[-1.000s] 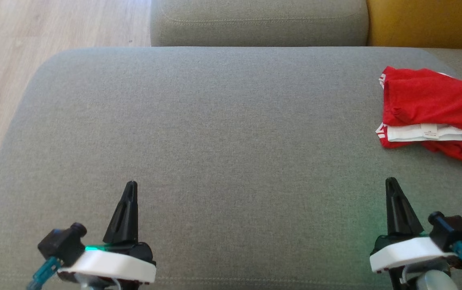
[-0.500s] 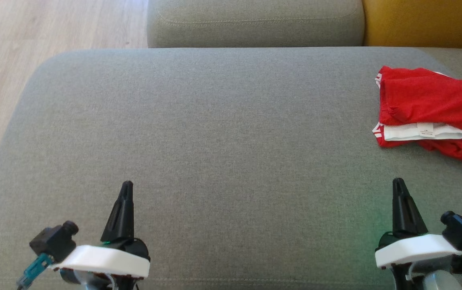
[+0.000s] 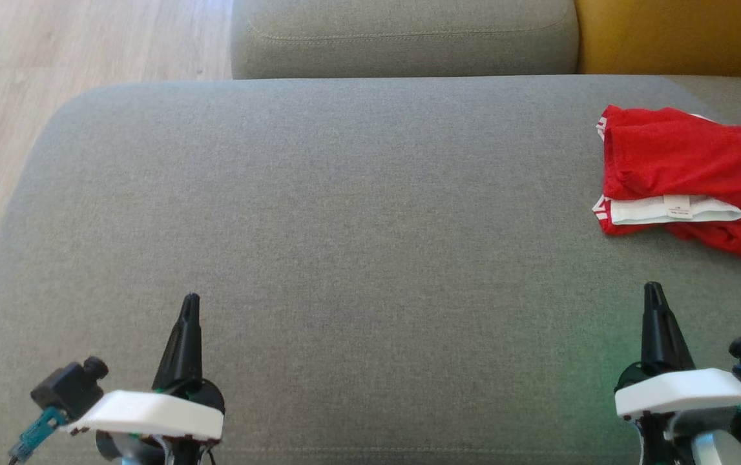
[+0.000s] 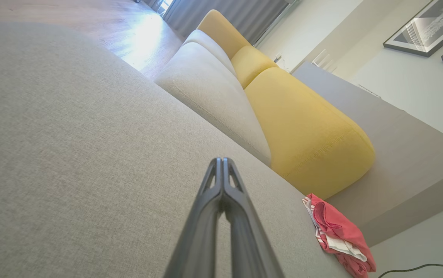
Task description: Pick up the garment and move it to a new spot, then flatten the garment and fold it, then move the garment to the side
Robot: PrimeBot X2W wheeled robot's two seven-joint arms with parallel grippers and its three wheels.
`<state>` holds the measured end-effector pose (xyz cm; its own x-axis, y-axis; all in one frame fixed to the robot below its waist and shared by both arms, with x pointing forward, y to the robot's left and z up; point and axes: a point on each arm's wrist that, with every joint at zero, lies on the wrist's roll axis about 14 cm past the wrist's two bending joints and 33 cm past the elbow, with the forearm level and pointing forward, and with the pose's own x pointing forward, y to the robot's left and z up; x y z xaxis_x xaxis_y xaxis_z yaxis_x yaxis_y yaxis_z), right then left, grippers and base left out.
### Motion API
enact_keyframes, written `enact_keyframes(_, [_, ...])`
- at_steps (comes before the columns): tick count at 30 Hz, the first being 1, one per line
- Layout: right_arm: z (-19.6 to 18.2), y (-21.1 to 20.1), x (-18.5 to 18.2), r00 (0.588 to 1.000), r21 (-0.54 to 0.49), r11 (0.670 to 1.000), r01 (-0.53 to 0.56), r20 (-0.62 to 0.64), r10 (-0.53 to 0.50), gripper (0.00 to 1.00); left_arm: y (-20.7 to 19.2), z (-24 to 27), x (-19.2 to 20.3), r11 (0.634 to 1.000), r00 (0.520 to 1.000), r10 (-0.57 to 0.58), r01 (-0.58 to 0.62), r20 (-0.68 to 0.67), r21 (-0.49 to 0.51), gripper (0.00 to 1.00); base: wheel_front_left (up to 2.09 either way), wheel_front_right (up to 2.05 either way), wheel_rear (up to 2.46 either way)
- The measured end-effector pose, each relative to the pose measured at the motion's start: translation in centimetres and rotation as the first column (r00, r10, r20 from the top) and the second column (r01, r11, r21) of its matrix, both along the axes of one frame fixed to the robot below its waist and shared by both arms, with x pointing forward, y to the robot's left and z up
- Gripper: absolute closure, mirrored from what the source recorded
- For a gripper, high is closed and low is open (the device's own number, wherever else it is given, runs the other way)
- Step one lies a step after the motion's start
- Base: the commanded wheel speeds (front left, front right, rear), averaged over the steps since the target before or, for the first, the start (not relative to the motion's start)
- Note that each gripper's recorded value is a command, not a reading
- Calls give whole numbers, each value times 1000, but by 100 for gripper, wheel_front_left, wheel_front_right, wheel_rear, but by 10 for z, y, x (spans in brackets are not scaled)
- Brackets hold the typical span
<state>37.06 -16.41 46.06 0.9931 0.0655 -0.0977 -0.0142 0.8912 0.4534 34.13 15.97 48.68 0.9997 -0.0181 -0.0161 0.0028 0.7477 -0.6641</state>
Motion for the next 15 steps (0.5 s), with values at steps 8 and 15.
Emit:
enact_keyframes(8, [-1, -5, -1, 999, 93, 995, 29, -20, -28, 100, 1, -2, 5, 997, 1000, 0, -2, -18, -72, 100, 0, 0, 0])
enact_keyframes(15, [-3, -9, -2, 998, 173, 983, 54, -38, -48, 100, 7, -5, 5, 991, 999, 11, -16, -34, -134, 100, 0, 0, 0])
